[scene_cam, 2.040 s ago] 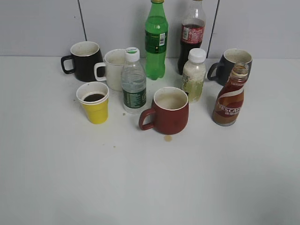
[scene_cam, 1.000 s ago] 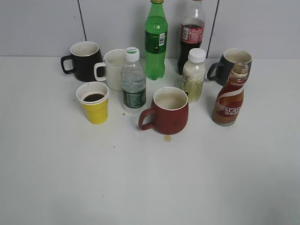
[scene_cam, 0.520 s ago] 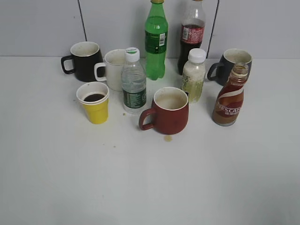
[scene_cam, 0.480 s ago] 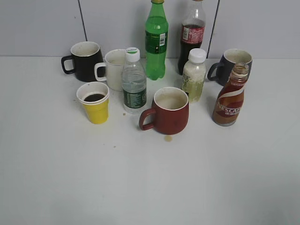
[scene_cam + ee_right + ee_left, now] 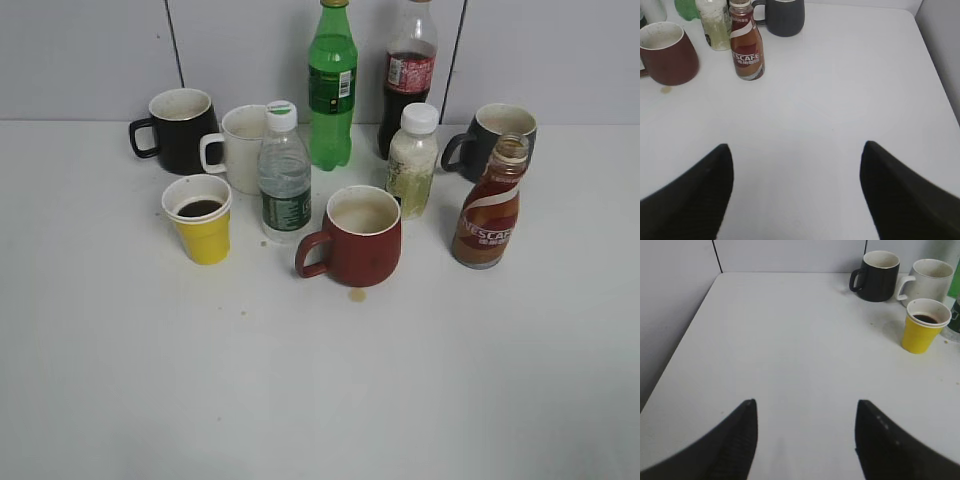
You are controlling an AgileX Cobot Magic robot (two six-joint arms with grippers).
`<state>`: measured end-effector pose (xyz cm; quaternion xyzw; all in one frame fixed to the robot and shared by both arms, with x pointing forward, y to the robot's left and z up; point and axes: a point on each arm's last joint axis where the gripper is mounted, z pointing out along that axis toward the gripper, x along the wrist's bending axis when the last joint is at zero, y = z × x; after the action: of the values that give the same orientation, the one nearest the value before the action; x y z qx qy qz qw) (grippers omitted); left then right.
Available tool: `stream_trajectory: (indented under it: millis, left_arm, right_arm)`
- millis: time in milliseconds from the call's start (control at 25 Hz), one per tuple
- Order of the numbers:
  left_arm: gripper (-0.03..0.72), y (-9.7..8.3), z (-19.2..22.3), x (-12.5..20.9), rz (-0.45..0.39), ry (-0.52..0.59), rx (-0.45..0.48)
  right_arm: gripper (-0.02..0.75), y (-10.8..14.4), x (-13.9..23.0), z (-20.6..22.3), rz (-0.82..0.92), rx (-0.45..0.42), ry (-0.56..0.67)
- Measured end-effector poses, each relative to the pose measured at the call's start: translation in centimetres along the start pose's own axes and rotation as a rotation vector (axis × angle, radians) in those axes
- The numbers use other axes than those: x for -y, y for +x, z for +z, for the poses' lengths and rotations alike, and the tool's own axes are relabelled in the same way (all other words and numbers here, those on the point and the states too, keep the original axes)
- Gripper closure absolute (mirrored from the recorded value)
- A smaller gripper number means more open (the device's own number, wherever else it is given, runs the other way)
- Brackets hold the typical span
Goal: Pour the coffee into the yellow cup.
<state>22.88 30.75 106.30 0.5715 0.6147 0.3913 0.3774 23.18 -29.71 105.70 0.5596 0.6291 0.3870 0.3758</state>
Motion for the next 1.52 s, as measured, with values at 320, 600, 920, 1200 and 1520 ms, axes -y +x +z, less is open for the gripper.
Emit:
stream_trajectory:
  millis: [320,600,920,1200,1520]
  left_arm:
    - [0.220,0.00,0.00,0.00,0.000,0.000,0.000]
    - [0.220,0.00,0.00,0.00,0.000,0.000,0.000]
    - [0.220,0.00,0.00,0.00,0.000,0.000,0.000]
    - [0.220,0.00,0.00,0.00,0.000,0.000,0.000]
    - [0.220,0.00,0.00,0.00,0.000,0.000,0.000]
  right_arm:
    - [0.148,0.00,0.00,0.00,-0.001,0.000,0.000]
    - [0.150,0.00,0.00,0.00,-0.001,0.000,0.000]
    - [0.150,0.00,0.01,0.00,0.000,0.000,0.001]
    - [0.150,0.00,0.00,0.00,0.000,0.000,-0.001]
    - [0.150,0.00,0.00,0.00,0.000,0.000,0.000]
